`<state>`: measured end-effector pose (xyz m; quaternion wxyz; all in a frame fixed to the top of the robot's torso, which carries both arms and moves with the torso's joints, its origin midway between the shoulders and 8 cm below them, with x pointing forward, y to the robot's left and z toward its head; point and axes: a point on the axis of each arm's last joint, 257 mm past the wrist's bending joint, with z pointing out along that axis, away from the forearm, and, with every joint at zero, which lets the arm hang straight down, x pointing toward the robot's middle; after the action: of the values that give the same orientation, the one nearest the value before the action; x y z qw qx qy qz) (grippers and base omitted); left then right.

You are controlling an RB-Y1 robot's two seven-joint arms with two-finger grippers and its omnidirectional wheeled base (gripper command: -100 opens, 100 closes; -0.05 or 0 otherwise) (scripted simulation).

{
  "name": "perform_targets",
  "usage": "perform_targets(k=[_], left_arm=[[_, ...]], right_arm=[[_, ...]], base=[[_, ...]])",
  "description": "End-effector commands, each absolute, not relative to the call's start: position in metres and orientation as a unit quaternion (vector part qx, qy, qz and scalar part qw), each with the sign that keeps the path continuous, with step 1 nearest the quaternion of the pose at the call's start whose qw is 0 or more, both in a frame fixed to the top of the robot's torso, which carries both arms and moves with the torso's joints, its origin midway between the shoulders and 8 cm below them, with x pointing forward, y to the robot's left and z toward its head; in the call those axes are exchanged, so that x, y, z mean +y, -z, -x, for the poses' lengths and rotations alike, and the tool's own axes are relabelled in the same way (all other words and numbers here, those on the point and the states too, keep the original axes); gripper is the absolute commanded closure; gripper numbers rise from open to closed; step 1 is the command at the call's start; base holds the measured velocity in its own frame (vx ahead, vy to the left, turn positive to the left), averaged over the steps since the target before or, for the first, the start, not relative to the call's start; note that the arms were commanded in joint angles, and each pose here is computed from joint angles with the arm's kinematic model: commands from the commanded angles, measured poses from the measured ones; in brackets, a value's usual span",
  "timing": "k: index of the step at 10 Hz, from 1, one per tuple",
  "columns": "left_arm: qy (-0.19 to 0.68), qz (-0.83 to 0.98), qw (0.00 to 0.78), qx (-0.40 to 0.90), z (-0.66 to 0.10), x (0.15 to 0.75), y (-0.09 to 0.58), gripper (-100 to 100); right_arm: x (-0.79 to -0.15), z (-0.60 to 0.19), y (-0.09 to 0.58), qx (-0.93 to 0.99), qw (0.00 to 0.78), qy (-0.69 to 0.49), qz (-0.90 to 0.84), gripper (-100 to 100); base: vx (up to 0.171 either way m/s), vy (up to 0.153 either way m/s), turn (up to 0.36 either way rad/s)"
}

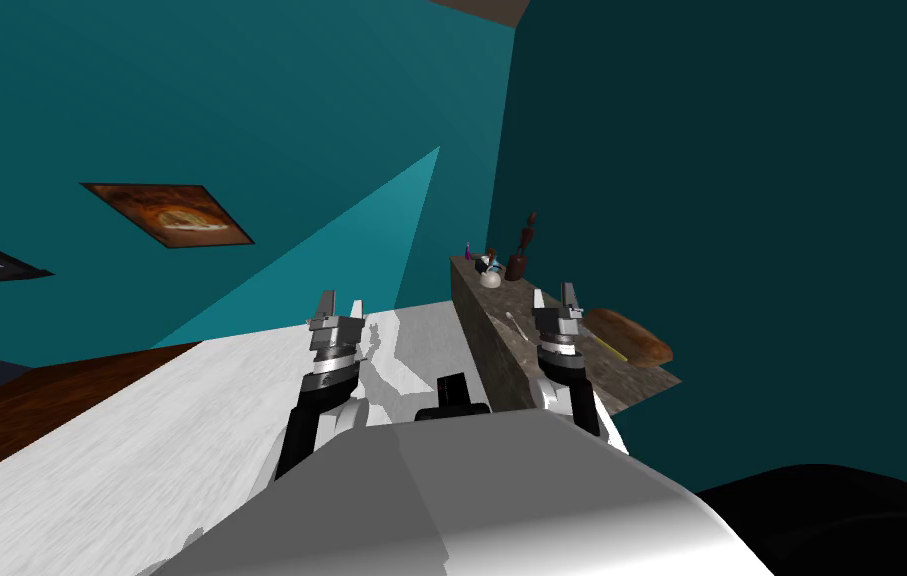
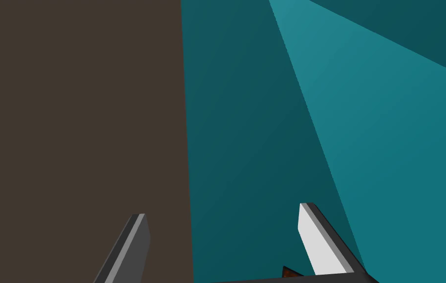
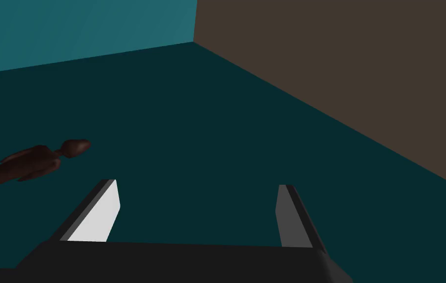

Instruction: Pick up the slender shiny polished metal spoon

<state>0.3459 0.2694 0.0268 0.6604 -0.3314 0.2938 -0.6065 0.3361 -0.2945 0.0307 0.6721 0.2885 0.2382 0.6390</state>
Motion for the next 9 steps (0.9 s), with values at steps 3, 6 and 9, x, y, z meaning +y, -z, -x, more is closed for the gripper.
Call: perform_targets(k=[3, 6, 9], left_arm=[[0.606, 0.331, 0.66, 0.294, -0.346, 0.269, -0.027, 0], [0.607, 0.331, 0.66, 0.294, -0.346, 0.269, -0.027, 0], [0.606, 0.331, 0.66, 0.294, -0.346, 0.269, -0.027, 0]], right_arm=[[-0.312, -0.345, 0.007, 0.298, 0.67, -0.609, -0.302, -100], [-0.342, -0.347, 0.052, 0.359, 0.668, -0.567, -0.323, -100], [-0.368, -0.344, 0.086, 0.408, 0.664, -0.528, -0.338, -100]], base=[[-0.024, 0.066, -0.048], [-0.026, 0.096, -0.046], [-0.008, 0.075, -0.023]])
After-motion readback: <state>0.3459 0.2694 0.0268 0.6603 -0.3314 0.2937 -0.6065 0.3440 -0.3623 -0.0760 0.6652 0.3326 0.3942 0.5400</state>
